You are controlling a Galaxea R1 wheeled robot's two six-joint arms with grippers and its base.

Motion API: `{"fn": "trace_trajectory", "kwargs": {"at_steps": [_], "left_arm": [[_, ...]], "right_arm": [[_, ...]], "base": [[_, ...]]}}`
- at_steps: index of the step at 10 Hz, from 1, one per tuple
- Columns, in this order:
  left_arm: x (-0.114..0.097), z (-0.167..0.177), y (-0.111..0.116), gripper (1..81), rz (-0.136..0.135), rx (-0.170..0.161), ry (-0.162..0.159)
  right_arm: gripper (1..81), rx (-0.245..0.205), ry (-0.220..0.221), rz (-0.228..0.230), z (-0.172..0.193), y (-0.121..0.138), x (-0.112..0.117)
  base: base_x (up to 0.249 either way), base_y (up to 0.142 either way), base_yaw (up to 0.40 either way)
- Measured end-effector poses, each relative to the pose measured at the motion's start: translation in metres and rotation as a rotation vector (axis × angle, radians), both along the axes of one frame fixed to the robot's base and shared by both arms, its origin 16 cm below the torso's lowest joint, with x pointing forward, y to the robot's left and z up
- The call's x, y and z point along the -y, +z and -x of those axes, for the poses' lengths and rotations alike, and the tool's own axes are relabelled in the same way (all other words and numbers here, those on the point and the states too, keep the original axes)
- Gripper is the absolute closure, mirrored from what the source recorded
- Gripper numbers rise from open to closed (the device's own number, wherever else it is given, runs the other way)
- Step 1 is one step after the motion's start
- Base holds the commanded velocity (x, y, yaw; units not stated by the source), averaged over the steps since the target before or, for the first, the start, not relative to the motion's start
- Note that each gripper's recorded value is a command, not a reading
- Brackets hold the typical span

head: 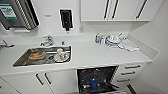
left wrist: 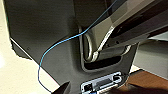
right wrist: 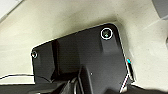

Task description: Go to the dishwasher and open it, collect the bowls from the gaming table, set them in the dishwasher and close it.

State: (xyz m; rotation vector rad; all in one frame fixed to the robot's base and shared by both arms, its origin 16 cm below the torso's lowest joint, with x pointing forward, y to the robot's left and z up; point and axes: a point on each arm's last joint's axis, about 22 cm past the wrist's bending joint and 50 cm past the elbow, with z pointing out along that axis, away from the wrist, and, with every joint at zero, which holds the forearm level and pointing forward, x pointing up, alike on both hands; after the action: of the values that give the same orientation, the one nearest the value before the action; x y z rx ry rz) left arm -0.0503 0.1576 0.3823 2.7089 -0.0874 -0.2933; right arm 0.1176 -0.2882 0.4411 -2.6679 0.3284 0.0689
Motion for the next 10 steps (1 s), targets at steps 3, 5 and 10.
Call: {"fn": "trace_trajectory", "kwargs": {"at_steps": [3, 5, 10], "left_arm": [[-0.006, -0.025, -0.019, 1.0, -0.009, 0.035, -0.003], [-0.006, -0.044, -0.033, 1.0, -0.008, 0.061, -0.002], [-0.009, -0.068, -0.058, 1.0, -0.013, 0.095, -0.004]], "right_arm": [[1.0, 0.104, -0.139, -0.015, -0.112, -0.006, -0.001], [1.0, 0.14, -0.223, -0.038, -0.169, -0.005, -0.006], [1.0, 0.211, -0.34, -0.074, -0.267, -0.002, -0.014]], "base": [[0.0, 0.0, 0.0], [0.0, 0.0, 0.0], [0.0, 0.0, 0.0]]}}
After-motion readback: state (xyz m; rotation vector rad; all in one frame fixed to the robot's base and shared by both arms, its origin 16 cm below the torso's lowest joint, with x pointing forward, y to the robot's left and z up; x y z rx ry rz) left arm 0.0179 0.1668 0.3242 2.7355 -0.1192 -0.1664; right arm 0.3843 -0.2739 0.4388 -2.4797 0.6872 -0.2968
